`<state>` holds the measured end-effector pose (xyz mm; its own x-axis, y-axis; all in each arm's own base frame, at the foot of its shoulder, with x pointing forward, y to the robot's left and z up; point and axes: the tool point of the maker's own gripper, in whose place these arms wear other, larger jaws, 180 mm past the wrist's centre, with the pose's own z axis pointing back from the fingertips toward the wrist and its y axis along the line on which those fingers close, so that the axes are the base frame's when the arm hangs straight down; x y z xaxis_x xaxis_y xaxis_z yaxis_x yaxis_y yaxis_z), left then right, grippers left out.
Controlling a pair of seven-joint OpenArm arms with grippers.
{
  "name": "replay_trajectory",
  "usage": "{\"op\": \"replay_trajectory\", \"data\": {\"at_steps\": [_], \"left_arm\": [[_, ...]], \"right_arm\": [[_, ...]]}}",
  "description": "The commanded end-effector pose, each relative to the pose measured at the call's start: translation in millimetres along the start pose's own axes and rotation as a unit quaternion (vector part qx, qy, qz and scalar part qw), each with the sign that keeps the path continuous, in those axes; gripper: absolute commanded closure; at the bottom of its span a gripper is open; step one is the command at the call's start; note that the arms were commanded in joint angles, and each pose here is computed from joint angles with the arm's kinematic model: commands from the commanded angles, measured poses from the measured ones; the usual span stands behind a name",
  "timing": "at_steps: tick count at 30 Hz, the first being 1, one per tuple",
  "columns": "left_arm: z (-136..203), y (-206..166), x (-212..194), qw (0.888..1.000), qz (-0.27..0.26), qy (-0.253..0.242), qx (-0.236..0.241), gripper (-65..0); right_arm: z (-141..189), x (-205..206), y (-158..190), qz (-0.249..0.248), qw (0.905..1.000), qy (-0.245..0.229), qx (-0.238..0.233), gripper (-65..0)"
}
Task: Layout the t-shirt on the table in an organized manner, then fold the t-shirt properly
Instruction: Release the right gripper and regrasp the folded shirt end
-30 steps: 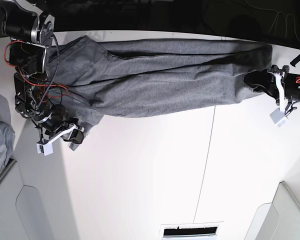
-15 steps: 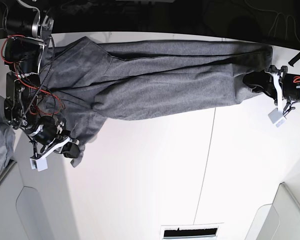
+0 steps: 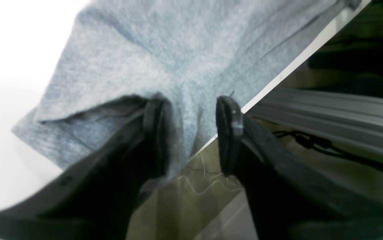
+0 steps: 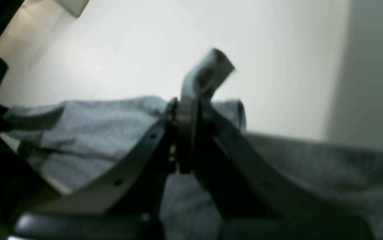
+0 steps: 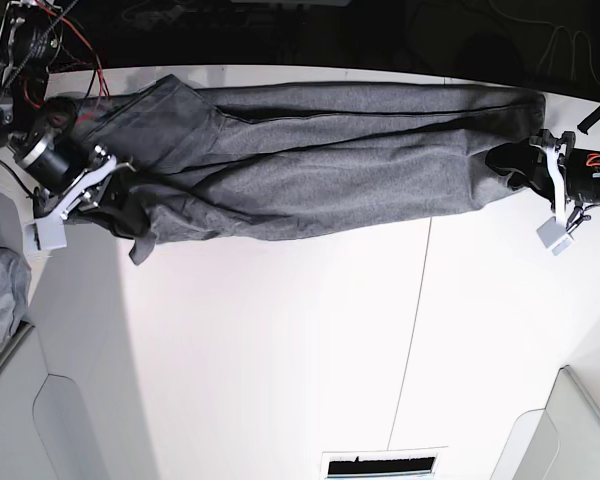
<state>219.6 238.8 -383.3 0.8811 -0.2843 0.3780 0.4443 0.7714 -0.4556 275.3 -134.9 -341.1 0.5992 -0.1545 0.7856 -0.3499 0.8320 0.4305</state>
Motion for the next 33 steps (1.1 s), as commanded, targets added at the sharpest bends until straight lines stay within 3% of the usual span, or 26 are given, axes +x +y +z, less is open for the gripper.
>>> {"op": "replay_trajectory", "data": {"at_steps": [1, 11, 12, 15, 17, 21, 26, 33], "left_arm": [[11.2, 3.0, 11.3, 1.000, -0.011, -0.015, 0.006, -25.6], [11.3, 3.0, 12.9, 1.000, -0.011, -0.019, 0.006, -25.6], [11.3, 3.0, 12.9, 1.000, -0.011, -0.019, 0.006, -25.6], [11.5, 3.1, 12.7, 1.000, -0.011, -0.019, 0.006, -25.6], [12.9, 3.9, 11.2, 1.000, -0.011, -0.014, 0.007, -25.6], [24.4, 4.0, 23.6, 0.999, -0.002, -0.043, 0.001, -26.3], [46.7, 13.1, 40.1, 0.996, 0.006, -0.088, 0.016, -36.1], [69.5, 31.2, 31.5, 0.993, 0.022, -0.104, 0.056, -36.1]], "right_arm": [[5.6, 8.5, 7.5, 0.006, 0.9997, -0.018, 0.012, 0.0], [23.3, -47.2, -0.7, 0.003, 0.9980, 0.057, -0.027, 0.0], [24.1, -50.0, -2.1, 0.005, 0.9975, 0.063, -0.031, -2.6], [24.3, -50.5, -4.5, 0.006, 0.9971, 0.065, -0.037, -18.9], [24.9, -45.6, -6.1, 0.006, 0.9975, 0.058, -0.040, -22.2], [34.1, -24.7, -12.0, -0.008, 0.9986, 0.015, -0.049, -22.1], [51.9, -0.6, -25.7, 0.002, 0.9967, -0.020, -0.078, -22.1], [53.3, 25.3, -32.1, 0.018, 0.9947, -0.051, -0.088, -22.1]]}}
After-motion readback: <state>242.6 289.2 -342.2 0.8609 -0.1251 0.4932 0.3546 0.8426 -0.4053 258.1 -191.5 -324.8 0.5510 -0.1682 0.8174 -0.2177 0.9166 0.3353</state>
